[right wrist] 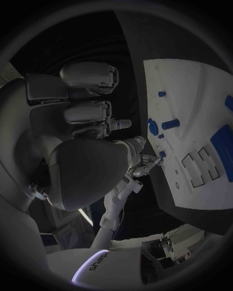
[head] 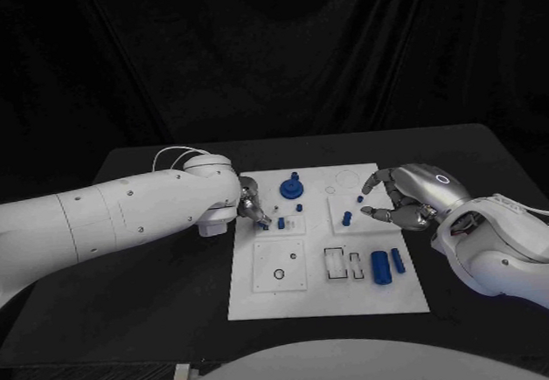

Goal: Assemble the parts on the task board

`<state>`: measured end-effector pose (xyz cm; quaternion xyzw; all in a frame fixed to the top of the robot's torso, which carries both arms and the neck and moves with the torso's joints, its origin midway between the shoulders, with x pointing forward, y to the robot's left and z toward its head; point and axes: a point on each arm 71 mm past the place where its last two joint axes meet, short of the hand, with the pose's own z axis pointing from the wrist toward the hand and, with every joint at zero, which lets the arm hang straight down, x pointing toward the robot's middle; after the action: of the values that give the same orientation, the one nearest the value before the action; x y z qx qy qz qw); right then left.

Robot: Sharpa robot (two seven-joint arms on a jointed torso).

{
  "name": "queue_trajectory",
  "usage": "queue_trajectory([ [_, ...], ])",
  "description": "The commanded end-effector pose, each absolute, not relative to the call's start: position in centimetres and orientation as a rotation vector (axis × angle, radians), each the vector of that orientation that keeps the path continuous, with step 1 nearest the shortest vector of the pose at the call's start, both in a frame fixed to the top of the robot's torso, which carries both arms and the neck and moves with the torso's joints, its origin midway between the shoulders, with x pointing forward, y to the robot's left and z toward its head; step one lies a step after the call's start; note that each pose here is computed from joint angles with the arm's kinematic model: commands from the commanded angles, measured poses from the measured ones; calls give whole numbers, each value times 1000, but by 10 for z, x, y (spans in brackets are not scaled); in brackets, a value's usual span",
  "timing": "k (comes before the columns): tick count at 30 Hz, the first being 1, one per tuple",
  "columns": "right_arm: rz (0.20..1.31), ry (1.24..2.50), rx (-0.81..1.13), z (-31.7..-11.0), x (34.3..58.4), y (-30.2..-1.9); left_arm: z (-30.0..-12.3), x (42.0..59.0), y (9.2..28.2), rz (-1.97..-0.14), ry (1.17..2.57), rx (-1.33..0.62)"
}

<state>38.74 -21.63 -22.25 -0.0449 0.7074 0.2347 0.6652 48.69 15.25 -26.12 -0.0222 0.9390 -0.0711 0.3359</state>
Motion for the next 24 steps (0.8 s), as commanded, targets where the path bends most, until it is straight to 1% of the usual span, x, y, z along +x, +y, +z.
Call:
queue_trajectory([
  [1,528,1594,-98,-223,387,-216,-263,485,148,-220,2461,-42],
  [7,529,1596,-99,-223,387,-215,-265,486,146,-239,2457,-43],
  [24,527,1597,-98,-223,387,-216,-272,484,149,-221,2480,-44],
])
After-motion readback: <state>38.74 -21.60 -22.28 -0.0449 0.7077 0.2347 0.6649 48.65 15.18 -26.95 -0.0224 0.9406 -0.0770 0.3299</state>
